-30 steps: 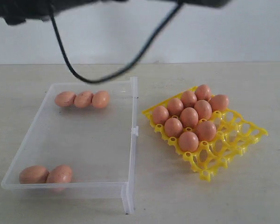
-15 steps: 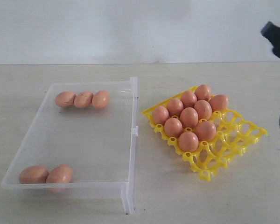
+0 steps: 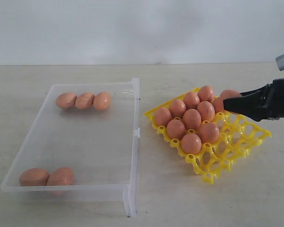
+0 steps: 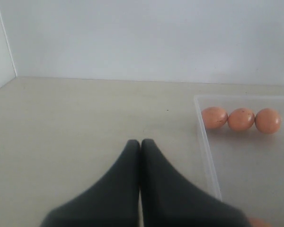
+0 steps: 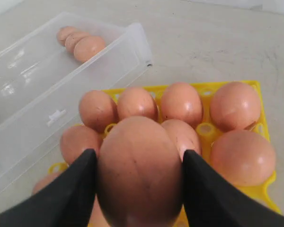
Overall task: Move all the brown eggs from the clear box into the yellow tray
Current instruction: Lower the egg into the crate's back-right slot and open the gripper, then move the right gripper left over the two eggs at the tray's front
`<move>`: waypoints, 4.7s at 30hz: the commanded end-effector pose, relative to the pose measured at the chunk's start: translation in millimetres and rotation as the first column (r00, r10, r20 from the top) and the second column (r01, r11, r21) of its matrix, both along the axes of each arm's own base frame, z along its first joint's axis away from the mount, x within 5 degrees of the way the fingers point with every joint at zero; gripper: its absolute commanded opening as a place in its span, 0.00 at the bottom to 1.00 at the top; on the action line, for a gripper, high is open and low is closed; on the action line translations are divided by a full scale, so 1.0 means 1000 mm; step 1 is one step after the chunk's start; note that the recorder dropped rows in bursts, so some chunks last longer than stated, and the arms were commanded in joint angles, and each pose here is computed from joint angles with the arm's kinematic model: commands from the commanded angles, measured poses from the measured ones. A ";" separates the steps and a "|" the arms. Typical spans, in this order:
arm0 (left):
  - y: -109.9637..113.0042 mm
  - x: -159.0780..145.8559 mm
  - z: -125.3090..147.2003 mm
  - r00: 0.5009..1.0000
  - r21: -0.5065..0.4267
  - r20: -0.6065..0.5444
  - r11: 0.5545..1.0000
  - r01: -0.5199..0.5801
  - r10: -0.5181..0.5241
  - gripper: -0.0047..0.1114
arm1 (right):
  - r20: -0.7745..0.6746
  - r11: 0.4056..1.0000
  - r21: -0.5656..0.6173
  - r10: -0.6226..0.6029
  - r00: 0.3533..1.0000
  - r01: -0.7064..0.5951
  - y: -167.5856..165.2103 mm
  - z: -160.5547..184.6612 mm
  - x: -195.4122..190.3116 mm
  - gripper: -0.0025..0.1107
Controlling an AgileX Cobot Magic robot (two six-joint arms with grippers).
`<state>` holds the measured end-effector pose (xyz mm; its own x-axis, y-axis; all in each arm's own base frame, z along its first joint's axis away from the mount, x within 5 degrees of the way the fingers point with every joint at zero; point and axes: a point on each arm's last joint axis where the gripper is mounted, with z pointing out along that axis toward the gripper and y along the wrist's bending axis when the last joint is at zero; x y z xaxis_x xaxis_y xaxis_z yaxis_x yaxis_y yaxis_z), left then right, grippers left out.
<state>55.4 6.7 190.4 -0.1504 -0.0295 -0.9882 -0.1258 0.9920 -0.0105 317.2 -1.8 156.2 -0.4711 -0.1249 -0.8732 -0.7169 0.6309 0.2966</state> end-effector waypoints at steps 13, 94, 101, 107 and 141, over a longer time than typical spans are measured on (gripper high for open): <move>0.000 0.000 0.002 1.000 -0.004 0.009 1.000 0.004 -0.004 0.00 | -0.062 0.996 0.078 -0.040 0.997 0.045 -0.004 -0.043 0.011 0.02; 0.000 0.000 0.002 1.000 -0.004 0.009 1.000 0.004 -0.004 0.00 | 0.225 0.932 0.260 0.195 0.955 -0.251 0.128 0.040 0.002 0.02; 0.000 0.000 0.002 1.000 -0.004 0.009 1.000 0.004 -0.004 0.00 | 0.328 0.950 -0.021 0.300 0.896 -0.310 0.283 0.085 -0.016 0.02; 0.000 0.000 0.002 1.000 -0.004 0.009 1.000 0.004 -0.004 0.00 | 0.330 0.768 -0.592 -0.046 0.943 0.245 0.342 0.091 -0.018 0.02; 0.000 0.000 0.002 1.000 -0.004 0.009 1.000 0.004 -0.004 0.00 | -0.691 0.802 -0.552 -0.286 0.664 -0.230 0.403 0.028 -0.045 0.61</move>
